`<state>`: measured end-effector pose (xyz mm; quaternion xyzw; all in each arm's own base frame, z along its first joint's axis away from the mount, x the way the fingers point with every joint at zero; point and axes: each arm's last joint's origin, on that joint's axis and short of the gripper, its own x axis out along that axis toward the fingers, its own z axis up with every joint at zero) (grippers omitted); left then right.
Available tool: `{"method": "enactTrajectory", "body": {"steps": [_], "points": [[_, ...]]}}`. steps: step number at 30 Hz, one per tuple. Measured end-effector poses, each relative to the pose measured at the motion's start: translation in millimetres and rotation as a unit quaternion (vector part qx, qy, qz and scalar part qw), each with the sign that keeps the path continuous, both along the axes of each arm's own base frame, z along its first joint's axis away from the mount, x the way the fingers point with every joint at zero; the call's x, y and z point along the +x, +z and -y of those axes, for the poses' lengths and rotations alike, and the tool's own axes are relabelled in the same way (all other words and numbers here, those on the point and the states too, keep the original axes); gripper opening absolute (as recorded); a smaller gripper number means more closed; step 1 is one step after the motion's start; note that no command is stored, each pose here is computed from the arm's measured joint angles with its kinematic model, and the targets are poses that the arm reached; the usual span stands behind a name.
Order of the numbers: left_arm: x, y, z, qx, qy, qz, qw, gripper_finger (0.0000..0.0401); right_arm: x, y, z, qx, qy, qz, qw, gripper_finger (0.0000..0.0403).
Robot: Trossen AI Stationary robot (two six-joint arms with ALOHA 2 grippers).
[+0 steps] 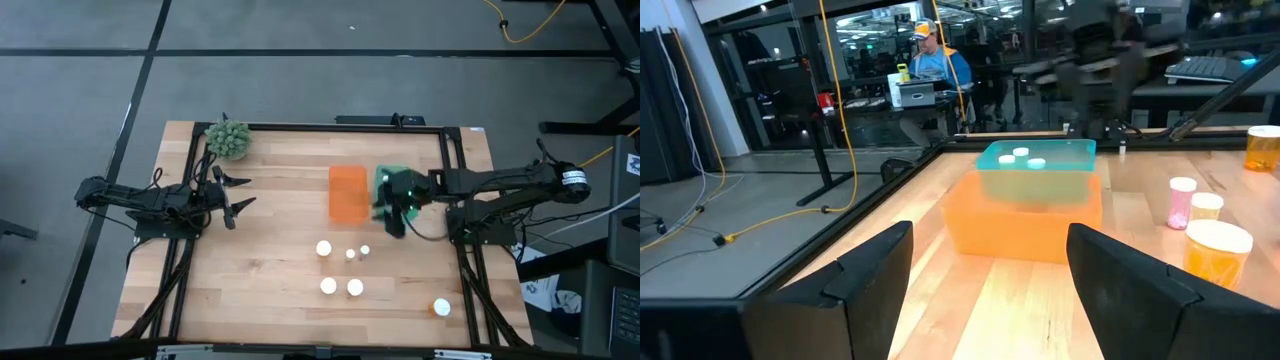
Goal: Pick and place medicine bottles into bin by pill shape (circle, oval)
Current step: Put the small pink pill bottle into the green bin
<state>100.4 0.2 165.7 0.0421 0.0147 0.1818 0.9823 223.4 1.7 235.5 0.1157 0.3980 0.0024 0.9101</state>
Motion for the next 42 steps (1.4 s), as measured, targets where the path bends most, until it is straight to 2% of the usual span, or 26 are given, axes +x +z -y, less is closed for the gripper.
{"method": "enactTrajectory", "body": {"steps": [3,6,13,26,29,38,42], "points": [[0.0,-0.1,0.0,0.000,0.000,0.000,1.000,0.0257,-2.8,-0.9,-25.1,0.014,0.085,-0.007,0.996,0.0181],[0.0,-0.1,0.0,0.000,0.000,0.000,1.000,0.0257,-6.7,-2.6,-47.3,-0.002,0.119,-0.014,0.993,0.0181],[0.0,-0.1,0.0,-0.011,0.000,0.004,1.000,0.0257,-9.2,-16.6,-79.0,-0.072,0.127,-0.041,0.988,0.0181],[0.0,-0.1,0.0,-0.009,0.000,0.003,1.000,0.0257,0.6,-44.7,-92.1,-0.063,0.104,-0.105,0.987,0.0181],[0.0,-0.1,0.0,-0.009,0.000,0.003,1.000,0.0257,2.4,-47.4,-91.3,-0.048,0.066,-0.111,0.990,0.0183],[0.0,-0.1,0.0,-0.009,0.000,0.003,1.000,0.0257,7.3,-61.7,-93.0,-0.047,0.048,-0.140,0.988,0.0243],[0.0,-0.1,0.0,-0.009,0.000,0.003,1.000,0.0257,13.7,-68.1,-95.7,-0.053,0.059,-0.132,0.988,0.0252]]}}
